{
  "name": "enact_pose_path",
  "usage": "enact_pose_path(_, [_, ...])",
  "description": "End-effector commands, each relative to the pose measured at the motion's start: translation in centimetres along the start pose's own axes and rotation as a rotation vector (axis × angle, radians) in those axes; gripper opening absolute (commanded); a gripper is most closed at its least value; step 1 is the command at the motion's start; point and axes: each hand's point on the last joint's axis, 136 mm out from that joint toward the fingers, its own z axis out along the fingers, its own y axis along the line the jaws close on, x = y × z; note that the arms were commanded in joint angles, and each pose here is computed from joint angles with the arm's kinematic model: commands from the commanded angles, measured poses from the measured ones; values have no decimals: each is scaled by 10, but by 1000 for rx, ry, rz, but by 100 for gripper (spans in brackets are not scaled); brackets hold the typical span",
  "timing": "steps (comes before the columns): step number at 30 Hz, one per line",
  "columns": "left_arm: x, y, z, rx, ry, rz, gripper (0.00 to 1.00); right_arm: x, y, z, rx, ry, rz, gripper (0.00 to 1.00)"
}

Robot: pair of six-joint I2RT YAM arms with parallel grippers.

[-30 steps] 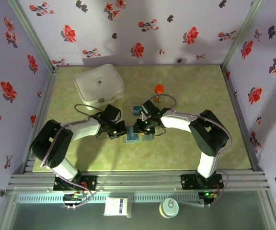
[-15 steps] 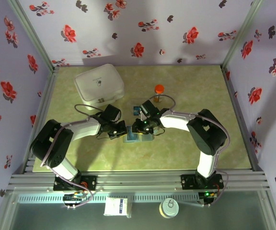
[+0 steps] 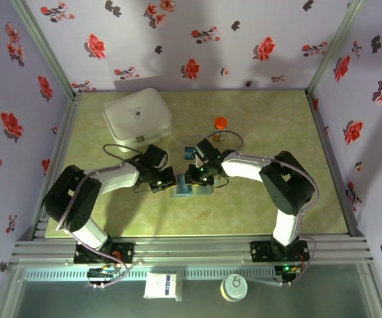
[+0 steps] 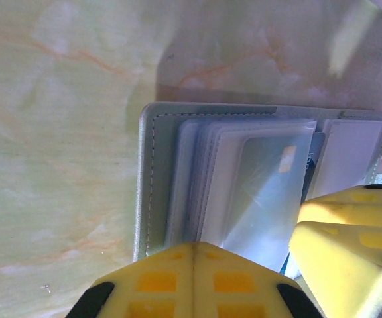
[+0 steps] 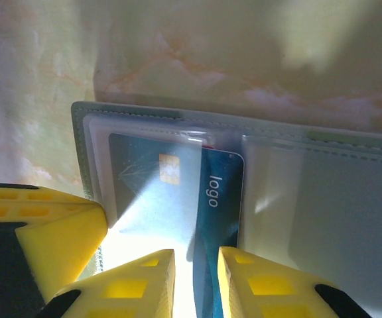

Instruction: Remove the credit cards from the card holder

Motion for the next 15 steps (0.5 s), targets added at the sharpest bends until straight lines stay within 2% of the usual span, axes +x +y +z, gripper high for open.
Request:
enact_pose_path(1, [4,16,4,-52,18,1,0,1,-5,-10,51,-11,-8,26])
enact_pose_path(15, [-5,-15,-9,-5,-6,49,0,-3,0,-22,25,-47,-11,27])
